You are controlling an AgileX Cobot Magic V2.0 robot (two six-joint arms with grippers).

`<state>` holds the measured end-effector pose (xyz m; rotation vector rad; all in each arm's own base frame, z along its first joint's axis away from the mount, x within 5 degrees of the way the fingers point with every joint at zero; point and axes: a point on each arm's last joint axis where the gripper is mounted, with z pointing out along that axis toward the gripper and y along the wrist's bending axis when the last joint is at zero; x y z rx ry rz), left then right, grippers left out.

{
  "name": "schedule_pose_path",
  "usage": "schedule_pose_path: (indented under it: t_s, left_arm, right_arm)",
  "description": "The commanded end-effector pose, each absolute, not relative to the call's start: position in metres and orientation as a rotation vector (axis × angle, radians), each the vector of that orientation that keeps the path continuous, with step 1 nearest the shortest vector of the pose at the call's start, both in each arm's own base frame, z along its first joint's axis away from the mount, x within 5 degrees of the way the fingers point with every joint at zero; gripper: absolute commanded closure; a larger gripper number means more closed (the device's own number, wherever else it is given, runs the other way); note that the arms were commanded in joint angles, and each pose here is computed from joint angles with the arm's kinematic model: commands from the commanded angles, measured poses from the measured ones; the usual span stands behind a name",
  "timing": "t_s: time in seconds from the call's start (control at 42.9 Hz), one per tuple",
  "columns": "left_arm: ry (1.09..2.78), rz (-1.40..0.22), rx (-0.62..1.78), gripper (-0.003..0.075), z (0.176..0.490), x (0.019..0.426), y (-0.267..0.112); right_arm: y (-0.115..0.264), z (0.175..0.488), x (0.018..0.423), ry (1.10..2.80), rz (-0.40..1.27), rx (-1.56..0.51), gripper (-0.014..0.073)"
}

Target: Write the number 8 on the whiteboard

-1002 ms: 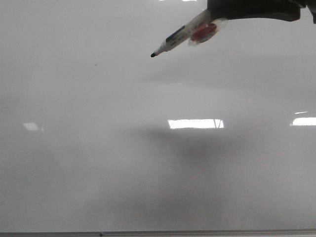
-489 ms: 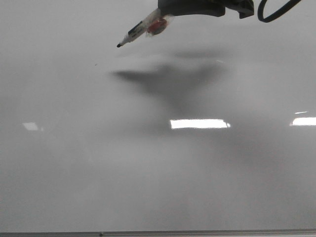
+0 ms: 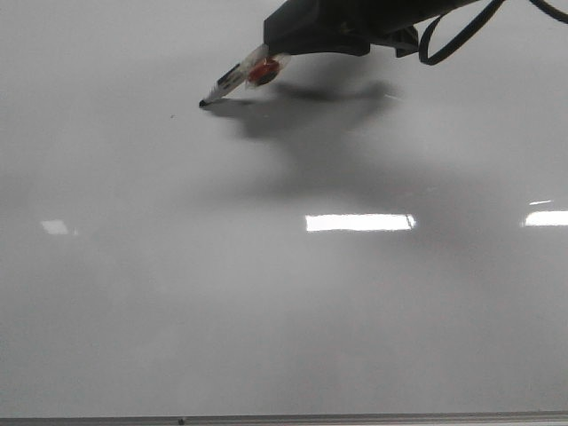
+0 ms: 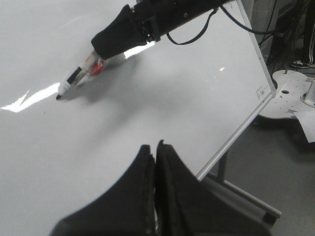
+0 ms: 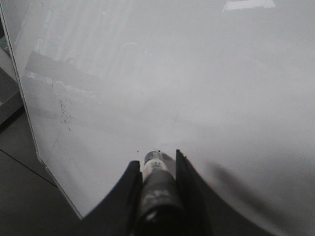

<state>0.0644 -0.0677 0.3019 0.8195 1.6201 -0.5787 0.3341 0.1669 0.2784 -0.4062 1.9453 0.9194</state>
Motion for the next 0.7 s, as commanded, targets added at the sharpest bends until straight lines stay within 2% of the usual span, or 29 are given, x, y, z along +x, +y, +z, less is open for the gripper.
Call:
schedule_pose_path:
  t_s: [0.0,0.163,0.349,0.536,0.676]
  left_arm:
    - [1.565,-0.610,0.760,0.0741,0.315,0.066,-0.068]
    - [1.565,-0.610,0.760,0.0741,0.315,0.066,-0.068]
    - [1.565,-0.610,0.760,0.0741,0.315,0.066,-0.068]
    - [1.565,-0.610,0.760,0.0741,0.315,0.066,-0.068]
    - [1.565,-0.610,0.760,0.0741,0.315,0.066,-0.068]
  right_arm:
    - [0.172,0.294,0.334,1.890,0.909,-0.426,0.0655]
    - [0.171,0.283,0.333,1.935,0.852,-0.446,0.0655]
    - [0.151,0.273,0.330,1.981,0.785,-0.401,0.0655]
    - [0.133,0.258,0.323,2.034,0.774,-0.375,0.0655]
    - [0.134,0.243,0.316,2.077,0.779,-0.396,0.0655]
